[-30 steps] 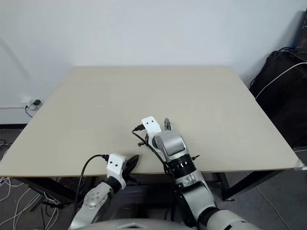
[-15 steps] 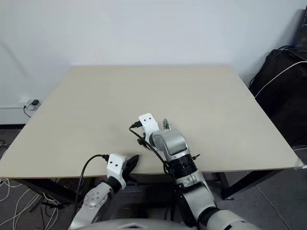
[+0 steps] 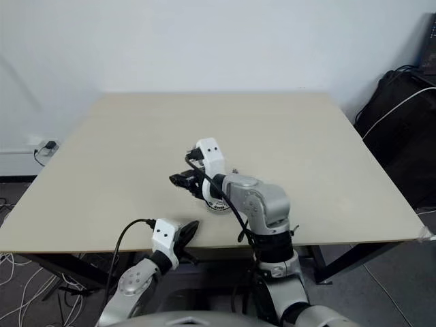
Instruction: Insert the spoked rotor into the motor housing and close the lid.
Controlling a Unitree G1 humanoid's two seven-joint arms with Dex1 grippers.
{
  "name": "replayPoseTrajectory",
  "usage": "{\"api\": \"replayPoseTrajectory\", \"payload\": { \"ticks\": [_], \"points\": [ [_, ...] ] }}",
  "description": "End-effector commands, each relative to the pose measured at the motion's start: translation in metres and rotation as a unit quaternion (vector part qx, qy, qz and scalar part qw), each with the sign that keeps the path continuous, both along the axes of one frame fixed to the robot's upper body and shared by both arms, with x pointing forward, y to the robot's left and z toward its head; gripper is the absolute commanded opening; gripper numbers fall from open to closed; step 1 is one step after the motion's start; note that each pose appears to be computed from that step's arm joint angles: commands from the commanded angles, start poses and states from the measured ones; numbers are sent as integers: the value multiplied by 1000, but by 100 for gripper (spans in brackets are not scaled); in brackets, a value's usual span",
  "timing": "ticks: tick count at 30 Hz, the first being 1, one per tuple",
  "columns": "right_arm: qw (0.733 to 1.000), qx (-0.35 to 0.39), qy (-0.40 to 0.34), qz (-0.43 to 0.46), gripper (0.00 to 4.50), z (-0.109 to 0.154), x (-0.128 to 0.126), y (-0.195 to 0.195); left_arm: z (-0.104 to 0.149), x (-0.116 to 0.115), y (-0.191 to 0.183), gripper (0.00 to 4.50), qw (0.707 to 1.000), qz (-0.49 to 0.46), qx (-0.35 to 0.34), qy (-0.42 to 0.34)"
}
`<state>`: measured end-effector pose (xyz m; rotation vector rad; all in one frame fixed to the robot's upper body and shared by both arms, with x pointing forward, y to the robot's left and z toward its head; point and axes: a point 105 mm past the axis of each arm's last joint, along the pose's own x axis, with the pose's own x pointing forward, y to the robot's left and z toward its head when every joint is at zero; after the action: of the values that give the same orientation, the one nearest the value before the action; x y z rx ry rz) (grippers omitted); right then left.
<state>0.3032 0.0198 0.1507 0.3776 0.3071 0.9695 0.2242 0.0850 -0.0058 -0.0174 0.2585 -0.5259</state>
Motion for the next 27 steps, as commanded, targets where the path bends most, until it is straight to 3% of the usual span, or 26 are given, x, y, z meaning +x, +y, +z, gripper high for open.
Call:
{"api": "replayPoseTrajectory", "payload": {
  "ticks": [1, 2, 6, 12, 21, 27],
  "points": [
    [988, 39, -124, -82, 192, 36, 8, -21, 9, 4, -3, 0, 1000, -10, -7, -17],
    [981, 14, -154, -116, 192, 34, 14, -30, 8, 4, -2, 0, 1000, -11, -6, -17],
    [906, -157, -284, -272, 192, 18, 39, -77, 9, 4, -2, 0, 1000, -15, -5, -16],
    [822, -313, -307, -364, 192, -18, 56, -132, 10, 4, -3, 0, 1000, -24, -1, -15],
    [808, -427, -200, -353, 192, -84, 53, -161, 11, 5, -2, 0, 1000, -28, 1, -15],
    [816, -451, -168, -318, 192, -97, 46, -148, 11, 4, 0, 0, 1000, -23, 4, -12]
  ]
}}
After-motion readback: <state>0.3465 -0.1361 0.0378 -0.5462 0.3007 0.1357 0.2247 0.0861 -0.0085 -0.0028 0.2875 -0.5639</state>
